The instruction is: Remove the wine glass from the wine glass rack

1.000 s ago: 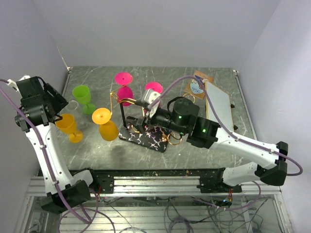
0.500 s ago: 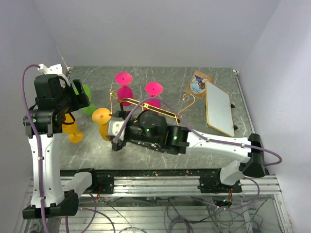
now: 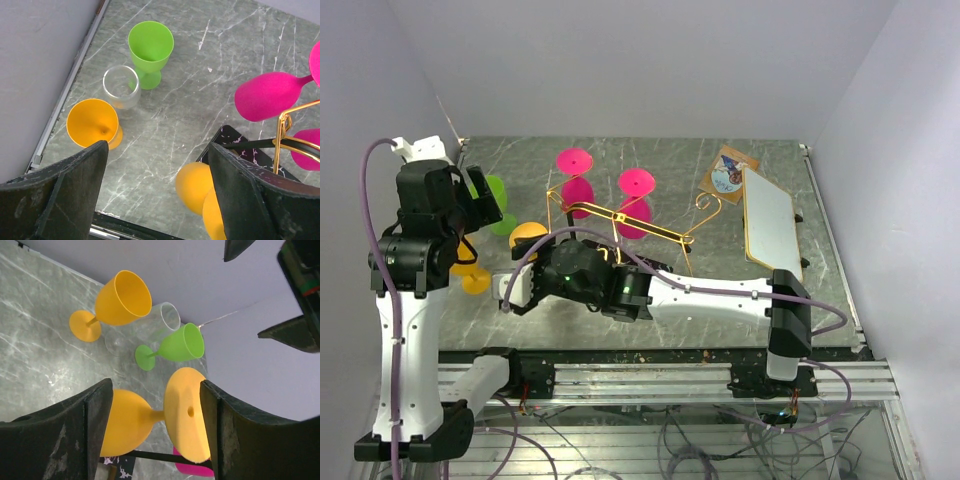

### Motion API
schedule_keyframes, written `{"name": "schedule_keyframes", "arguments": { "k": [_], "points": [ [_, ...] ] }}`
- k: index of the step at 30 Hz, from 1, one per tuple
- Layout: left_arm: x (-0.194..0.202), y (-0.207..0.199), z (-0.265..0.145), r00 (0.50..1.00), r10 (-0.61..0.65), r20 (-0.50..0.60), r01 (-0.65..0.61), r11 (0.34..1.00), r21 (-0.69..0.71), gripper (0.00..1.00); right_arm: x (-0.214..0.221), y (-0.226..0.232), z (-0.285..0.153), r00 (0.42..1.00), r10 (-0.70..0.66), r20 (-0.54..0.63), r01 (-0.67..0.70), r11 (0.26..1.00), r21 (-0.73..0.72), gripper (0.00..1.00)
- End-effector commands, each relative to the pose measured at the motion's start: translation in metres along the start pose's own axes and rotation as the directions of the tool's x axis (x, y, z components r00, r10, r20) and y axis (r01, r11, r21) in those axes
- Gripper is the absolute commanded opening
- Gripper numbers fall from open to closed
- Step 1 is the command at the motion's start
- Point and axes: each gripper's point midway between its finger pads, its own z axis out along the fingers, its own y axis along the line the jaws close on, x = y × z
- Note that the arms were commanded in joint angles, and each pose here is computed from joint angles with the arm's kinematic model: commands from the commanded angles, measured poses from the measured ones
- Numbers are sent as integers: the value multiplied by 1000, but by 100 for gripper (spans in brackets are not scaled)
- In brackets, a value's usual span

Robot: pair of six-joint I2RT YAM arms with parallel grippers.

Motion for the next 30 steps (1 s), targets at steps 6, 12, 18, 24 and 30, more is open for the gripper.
{"name": "schedule_keyframes", "arguments": {
  "k": [6,12,18,24,30],
  "points": [
    [-2,8,-9,998,24,61,-21,998,-65,94,6,-17,9,999,34,-12,-33,998,57,57],
    [-3,6,-10,998,31,63,-28,998,-54,94,15,-21,4,994,106,-7,-105,992,67,47],
    [-4,6,-11,997,30,65,-27,998,-57,94,13,-28,0,992,126,10,-126,989,70,35],
    [-3,8,-10,998,34,60,-30,997,-64,94,3,-30,-4,990,131,50,-134,990,47,24],
    [-3,9,-10,998,37,57,-33,997,-70,94,-8,-35,-10,985,146,91,-150,988,45,16]
  ]
}}
